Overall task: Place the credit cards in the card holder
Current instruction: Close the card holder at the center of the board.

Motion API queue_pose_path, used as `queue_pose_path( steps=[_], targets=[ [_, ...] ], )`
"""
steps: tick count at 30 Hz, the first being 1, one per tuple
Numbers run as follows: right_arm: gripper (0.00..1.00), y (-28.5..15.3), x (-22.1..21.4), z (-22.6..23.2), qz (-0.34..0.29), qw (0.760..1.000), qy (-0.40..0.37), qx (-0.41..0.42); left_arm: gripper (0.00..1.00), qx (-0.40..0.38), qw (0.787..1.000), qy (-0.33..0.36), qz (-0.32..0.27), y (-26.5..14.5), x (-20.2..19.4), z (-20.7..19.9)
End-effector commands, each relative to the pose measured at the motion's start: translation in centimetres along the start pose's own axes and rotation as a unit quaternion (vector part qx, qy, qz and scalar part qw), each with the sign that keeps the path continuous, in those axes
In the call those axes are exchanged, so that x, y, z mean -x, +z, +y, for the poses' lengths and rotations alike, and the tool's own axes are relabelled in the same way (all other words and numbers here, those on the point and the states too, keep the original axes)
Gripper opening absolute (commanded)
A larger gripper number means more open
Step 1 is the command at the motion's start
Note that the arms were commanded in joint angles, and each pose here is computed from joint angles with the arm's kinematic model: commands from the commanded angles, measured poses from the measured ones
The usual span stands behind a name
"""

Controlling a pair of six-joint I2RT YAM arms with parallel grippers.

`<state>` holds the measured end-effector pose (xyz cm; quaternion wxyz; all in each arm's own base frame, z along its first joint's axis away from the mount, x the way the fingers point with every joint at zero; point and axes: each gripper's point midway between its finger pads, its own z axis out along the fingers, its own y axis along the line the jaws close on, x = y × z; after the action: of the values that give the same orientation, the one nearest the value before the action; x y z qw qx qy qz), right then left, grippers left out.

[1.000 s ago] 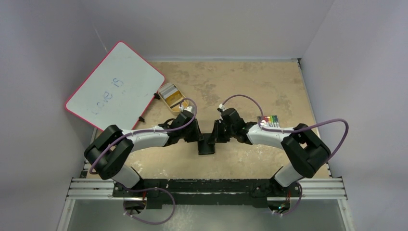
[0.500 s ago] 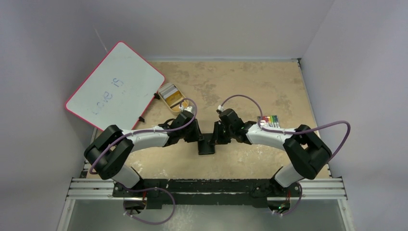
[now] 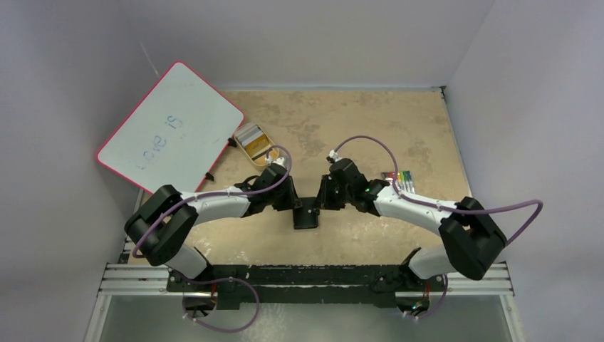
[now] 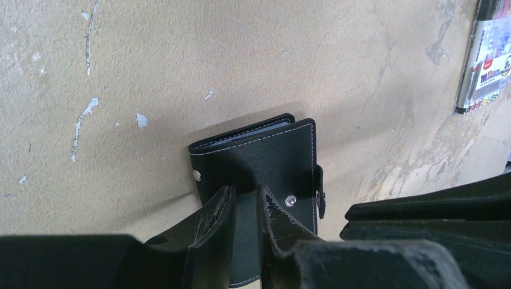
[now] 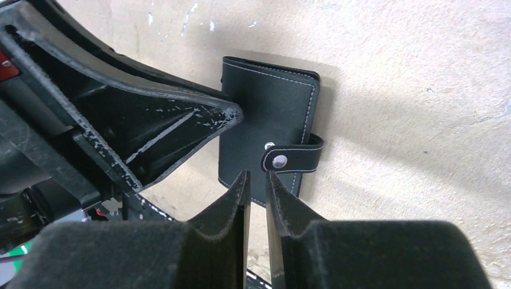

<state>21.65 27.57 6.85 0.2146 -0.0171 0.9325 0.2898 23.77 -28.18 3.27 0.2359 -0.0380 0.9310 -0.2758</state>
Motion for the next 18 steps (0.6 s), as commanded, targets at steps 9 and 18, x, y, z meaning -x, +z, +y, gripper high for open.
queue_pose_path(
  steps=[9, 18],
  targets=[
    [0.25, 1.5, 0.6, -0.7, -0.007, 0.999, 0.040, -0.018, 0.18, -0.012, 1.000, -0.007, -0.007, -0.1, 0.5, -0.8],
    [0.21, 2.6, 0.1, -1.0, -0.003, 0.999, 0.038, -0.009, 0.18, -0.011, 1.000, -0.008, -0.010, -0.2, 0.6, -0.7]
  ],
)
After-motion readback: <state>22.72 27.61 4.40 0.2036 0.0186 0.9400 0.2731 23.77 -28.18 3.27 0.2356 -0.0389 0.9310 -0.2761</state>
